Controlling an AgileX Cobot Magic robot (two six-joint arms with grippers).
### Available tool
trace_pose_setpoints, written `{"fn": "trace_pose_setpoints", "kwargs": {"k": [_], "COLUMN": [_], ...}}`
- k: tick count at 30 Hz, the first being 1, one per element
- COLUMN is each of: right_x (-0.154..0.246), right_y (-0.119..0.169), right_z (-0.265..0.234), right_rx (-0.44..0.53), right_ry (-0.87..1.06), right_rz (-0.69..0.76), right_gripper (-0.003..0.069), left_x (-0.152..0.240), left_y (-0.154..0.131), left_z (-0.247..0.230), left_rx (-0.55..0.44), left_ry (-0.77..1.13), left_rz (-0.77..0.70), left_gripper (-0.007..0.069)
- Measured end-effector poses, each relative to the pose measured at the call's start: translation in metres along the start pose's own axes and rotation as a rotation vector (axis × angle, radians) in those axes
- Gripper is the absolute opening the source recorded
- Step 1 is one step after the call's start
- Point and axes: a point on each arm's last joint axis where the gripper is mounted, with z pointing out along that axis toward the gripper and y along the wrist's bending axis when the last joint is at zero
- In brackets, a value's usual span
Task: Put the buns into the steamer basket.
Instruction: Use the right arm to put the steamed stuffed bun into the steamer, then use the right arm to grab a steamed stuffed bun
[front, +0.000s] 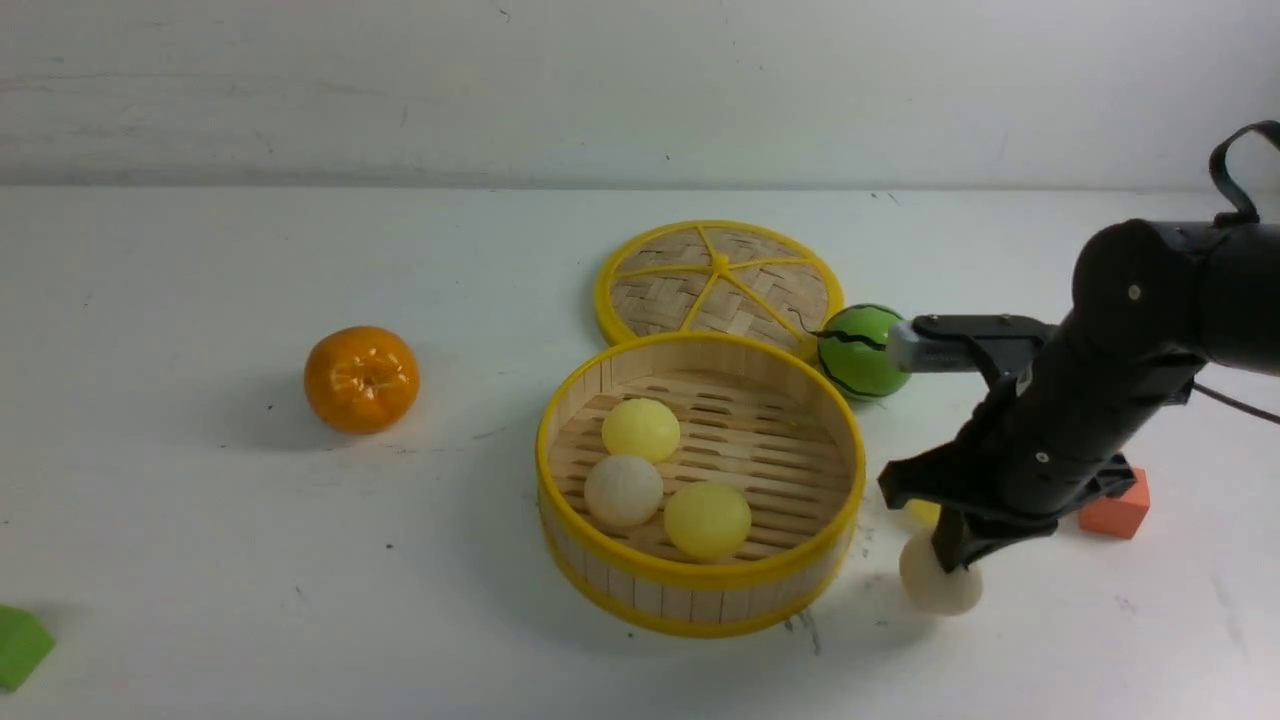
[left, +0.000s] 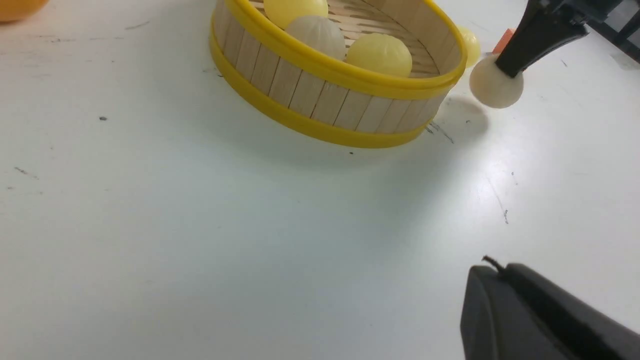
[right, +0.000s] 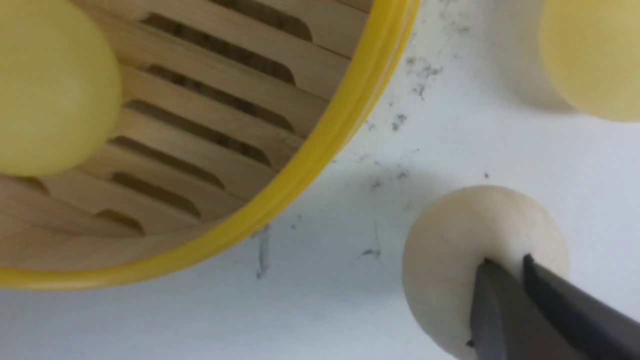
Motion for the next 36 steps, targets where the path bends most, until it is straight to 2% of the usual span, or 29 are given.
{"fn": "trace_pose_setpoints", "kwargs": {"k": [2,5,8,12,17,21,24,25,26,29,32,34,36], "right_x": [-0.001,-0.011,-0.023,-0.043,-0.055,-0.055,-0.054,-0.054,-0.054,-0.054,-0.056,-0.056,-0.055], "right_y": [0.005,0.032,0.048,0.053,0.051,0.049,0.049,0.049,0.049,0.051,0.057,0.06,0.059], "right_z": [-0.014,-0.057,-0.066,-0.042,0.005,0.024,0.027,0.027,0.027,0.023,0.001,-0.03,-0.045], "right_rx": [-0.009,-0.053,-0.075,-0.071,-0.068,-0.067,-0.067,-0.067,-0.067,-0.081,-0.1,-0.097,-0.076], "right_ry": [-0.031,-0.167,-0.254,-0.294,-0.216,-0.172,-0.154,-0.151,-0.15,-0.145,-0.144,-0.183,-0.205], "right_rz": [-0.012,-0.09,-0.133,-0.162,-0.15,-0.141,-0.14,-0.14,-0.141,-0.133,-0.141,-0.173,-0.19], "right_gripper": [0.0001,0.0004,0.0005,0.0006,0.0011,0.0042,0.0088,0.0146,0.0155,0.0352,0.0471,0.0525,0.0539], "left_x": [0.0,0.0,0.0,0.0,0.0,0.0,0.0,0.0,0.0,0.0,0.0,0.0,0.0], "left_y": [0.0,0.0,0.0,0.0,0.0,0.0,0.0,0.0,0.0,0.0,0.0,0.0,0.0], "left_z": [0.0,0.0,0.0,0.0,0.0,0.0,0.0,0.0,0.0,0.0,0.0,0.0,0.0], "left_rx": [0.0,0.0,0.0,0.0,0.0,0.0,0.0,0.0,0.0,0.0,0.0,0.0,0.0], "left_ry": [0.0,0.0,0.0,0.0,0.0,0.0,0.0,0.0,0.0,0.0,0.0,0.0,0.0], "left_rz": [0.0,0.0,0.0,0.0,0.0,0.0,0.0,0.0,0.0,0.0,0.0,0.0,0.0], "left_gripper": [-0.0001,0.0001,0.0003,0.0008,0.0013,0.0018,0.0018,0.002,0.002,0.0026,0.0029,0.0029,0.003]}}
